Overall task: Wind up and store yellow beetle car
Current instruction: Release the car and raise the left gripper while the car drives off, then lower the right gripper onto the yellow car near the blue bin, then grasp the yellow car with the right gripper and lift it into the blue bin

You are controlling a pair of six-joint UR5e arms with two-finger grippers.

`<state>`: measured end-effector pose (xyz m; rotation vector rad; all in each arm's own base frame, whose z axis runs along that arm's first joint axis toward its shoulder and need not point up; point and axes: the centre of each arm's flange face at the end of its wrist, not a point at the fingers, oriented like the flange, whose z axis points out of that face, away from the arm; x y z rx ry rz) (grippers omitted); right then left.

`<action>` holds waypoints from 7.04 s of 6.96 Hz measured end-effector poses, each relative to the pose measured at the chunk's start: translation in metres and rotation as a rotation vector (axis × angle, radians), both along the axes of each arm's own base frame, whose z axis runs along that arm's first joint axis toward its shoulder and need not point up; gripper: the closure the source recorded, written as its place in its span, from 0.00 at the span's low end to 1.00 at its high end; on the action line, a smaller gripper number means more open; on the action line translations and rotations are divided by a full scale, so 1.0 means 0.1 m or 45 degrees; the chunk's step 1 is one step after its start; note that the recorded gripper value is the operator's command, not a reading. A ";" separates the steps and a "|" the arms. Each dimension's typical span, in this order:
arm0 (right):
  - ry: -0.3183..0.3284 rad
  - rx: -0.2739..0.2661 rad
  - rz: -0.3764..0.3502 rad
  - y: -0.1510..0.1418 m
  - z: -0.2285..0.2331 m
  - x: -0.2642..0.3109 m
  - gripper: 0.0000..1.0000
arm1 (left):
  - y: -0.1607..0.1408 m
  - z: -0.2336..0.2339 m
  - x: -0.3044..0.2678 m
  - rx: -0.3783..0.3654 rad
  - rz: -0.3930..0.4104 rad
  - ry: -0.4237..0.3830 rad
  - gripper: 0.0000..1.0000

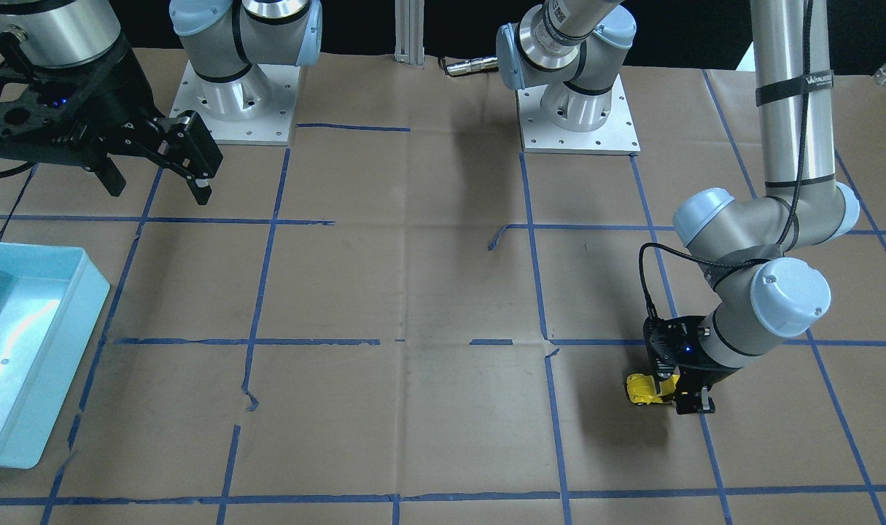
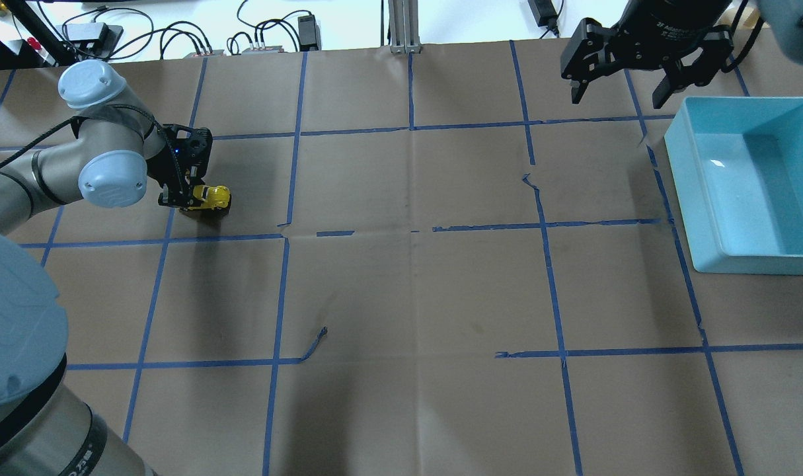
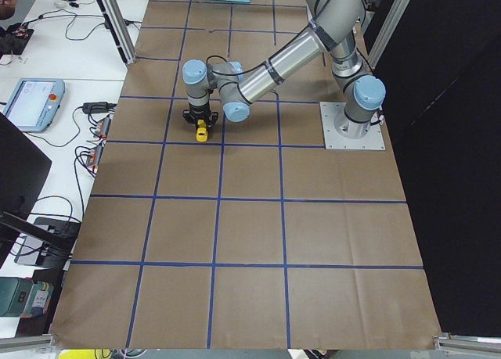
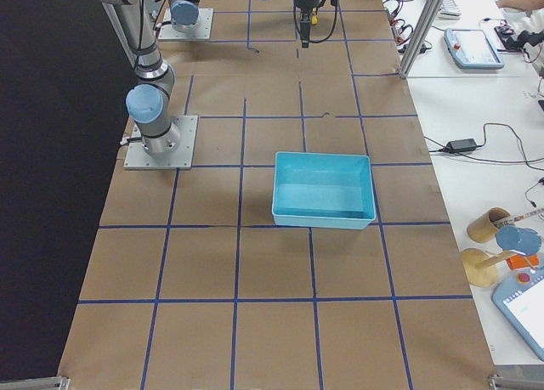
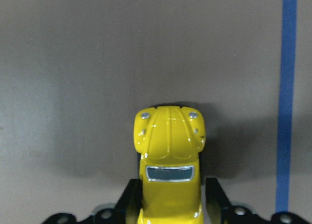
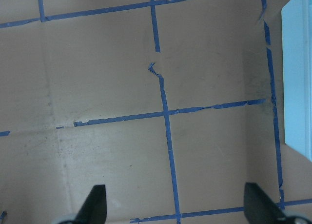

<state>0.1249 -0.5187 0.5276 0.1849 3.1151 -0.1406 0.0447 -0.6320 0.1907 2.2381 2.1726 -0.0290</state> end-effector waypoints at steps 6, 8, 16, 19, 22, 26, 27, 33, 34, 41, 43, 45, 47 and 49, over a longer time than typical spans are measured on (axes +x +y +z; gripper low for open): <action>0.000 0.007 -0.002 -0.01 -0.03 0.00 0.00 | 0.29 1.25 -0.92 -0.018 0.494 0.021 0.00; 0.000 0.007 0.005 -0.01 -0.04 0.00 0.00 | 0.51 1.87 -1.27 -0.059 0.872 0.049 0.00; 0.056 -0.048 0.924 -0.80 -0.81 -0.05 0.00 | 0.96 2.95 -1.68 -0.038 1.917 -0.006 0.00; 0.111 -0.050 1.391 -1.37 -1.57 -0.56 0.00 | 1.01 2.95 -1.70 -0.016 1.929 -0.016 0.00; 0.077 -0.011 1.694 -1.77 -2.48 -1.27 0.00 | 1.02 2.95 -1.70 -0.013 1.914 -0.016 0.00; -0.003 0.050 1.827 -1.52 -2.94 -1.93 0.00 | 1.01 2.94 -1.70 -0.012 1.908 -0.017 0.00; -0.013 0.056 1.820 -1.41 -2.97 -1.94 0.00 | 1.01 2.94 -1.70 -0.012 1.908 -0.018 0.00; 0.128 0.004 1.812 -1.35 -3.12 -1.95 0.01 | 1.02 2.94 -1.70 -0.010 1.904 -0.019 0.00; 0.121 0.010 1.810 -1.36 -3.19 -1.95 0.01 | 1.02 2.94 -1.71 -0.010 1.904 -0.019 0.00; 0.143 0.037 1.703 -1.37 -3.21 -1.92 0.80 | 1.02 2.94 -1.71 -0.011 1.904 -0.018 0.00; 0.128 0.046 1.638 -1.37 -3.00 -1.89 0.80 | 1.02 2.95 -1.71 -0.011 1.904 -0.018 0.00; 0.080 0.064 1.453 -1.40 -2.38 -1.72 0.80 | 1.02 2.95 -1.71 -0.011 1.904 -0.017 0.00; 0.081 0.060 1.157 -1.41 -1.75 -1.68 0.81 | 1.02 2.95 -1.71 -0.012 1.904 -0.018 0.00; 0.100 0.039 0.834 -1.31 -1.46 -2.09 0.80 | 1.02 2.94 -1.70 -0.010 1.904 -0.019 0.00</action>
